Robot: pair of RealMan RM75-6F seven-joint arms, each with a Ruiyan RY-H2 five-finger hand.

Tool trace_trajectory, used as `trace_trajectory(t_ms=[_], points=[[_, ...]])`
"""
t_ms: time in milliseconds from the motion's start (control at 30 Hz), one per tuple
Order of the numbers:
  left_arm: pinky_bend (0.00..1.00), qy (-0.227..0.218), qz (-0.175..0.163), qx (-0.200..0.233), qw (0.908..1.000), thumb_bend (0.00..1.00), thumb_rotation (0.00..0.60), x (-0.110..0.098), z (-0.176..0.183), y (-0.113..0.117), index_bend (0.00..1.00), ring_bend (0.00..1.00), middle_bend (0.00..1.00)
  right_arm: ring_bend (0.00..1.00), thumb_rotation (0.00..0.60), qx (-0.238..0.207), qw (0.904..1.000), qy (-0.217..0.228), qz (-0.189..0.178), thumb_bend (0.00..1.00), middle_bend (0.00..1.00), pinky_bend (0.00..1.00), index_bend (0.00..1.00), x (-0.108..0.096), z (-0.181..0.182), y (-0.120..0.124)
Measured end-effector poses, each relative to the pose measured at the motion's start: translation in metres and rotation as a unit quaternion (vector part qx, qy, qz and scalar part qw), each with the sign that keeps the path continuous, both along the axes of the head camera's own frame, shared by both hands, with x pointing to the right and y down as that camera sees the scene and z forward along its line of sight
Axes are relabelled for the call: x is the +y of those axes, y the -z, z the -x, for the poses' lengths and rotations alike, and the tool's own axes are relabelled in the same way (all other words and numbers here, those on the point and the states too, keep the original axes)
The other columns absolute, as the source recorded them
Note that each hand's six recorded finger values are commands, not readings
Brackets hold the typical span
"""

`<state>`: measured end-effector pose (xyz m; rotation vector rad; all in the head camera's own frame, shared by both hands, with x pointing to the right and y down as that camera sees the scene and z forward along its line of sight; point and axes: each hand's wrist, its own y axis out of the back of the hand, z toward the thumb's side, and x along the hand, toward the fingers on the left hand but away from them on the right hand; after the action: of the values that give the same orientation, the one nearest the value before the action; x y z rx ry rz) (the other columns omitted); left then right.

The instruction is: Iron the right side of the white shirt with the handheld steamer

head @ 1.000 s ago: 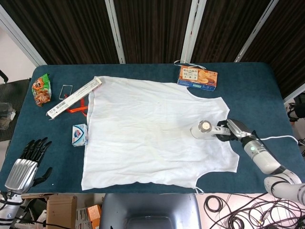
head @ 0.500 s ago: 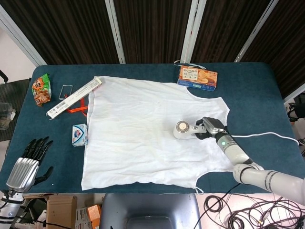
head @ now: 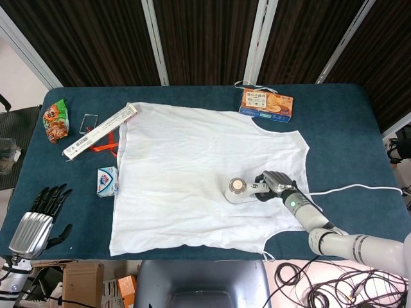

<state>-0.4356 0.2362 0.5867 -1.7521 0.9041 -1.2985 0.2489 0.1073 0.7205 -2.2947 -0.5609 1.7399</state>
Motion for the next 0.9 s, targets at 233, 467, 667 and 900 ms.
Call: trace_trajectory(t_ms=[233, 467, 667, 900], points=[[0.01, 0.0, -0.001, 0.0, 1.0, 0.37, 0.6, 0.0, 0.0, 0.001, 0.0, 0.01, 0.01, 1.0, 0.6, -0.012, 0.9987, 0.045, 0.021, 0.92, 1.0, 1.0, 1.0, 0.03, 0.007, 0.006], [0.01, -0.001, -0.003, 0.001, 1.0, 0.36, 0.6, 0.0, 0.0, 0.002, 0.0, 0.01, 0.01, 1.0, 0.6, -0.024, 0.9962, 0.079, 0.029, 0.92, 1.0, 1.0, 1.0, 0.051, 0.014, 0.01], [0.01, -0.001, -0.006, 0.001, 1.0, 0.36, 0.6, 0.001, 0.0, 0.004, 0.0, 0.01, 0.01, 1.0, 0.6, -0.019, 0.997, 0.075, 0.007, 0.92, 1.0, 1.0, 1.0, 0.043, 0.012, 0.01], [0.01, 0.0, -0.005, 0.0, 1.0, 0.37, 0.6, 0.001, 0.0, 0.003, 0.0, 0.01, 0.01, 1.0, 0.6, 0.012, 0.9992, 0.033, -0.019, 0.92, 1.0, 1.0, 1.0, 0.012, -0.007, 0.002]])
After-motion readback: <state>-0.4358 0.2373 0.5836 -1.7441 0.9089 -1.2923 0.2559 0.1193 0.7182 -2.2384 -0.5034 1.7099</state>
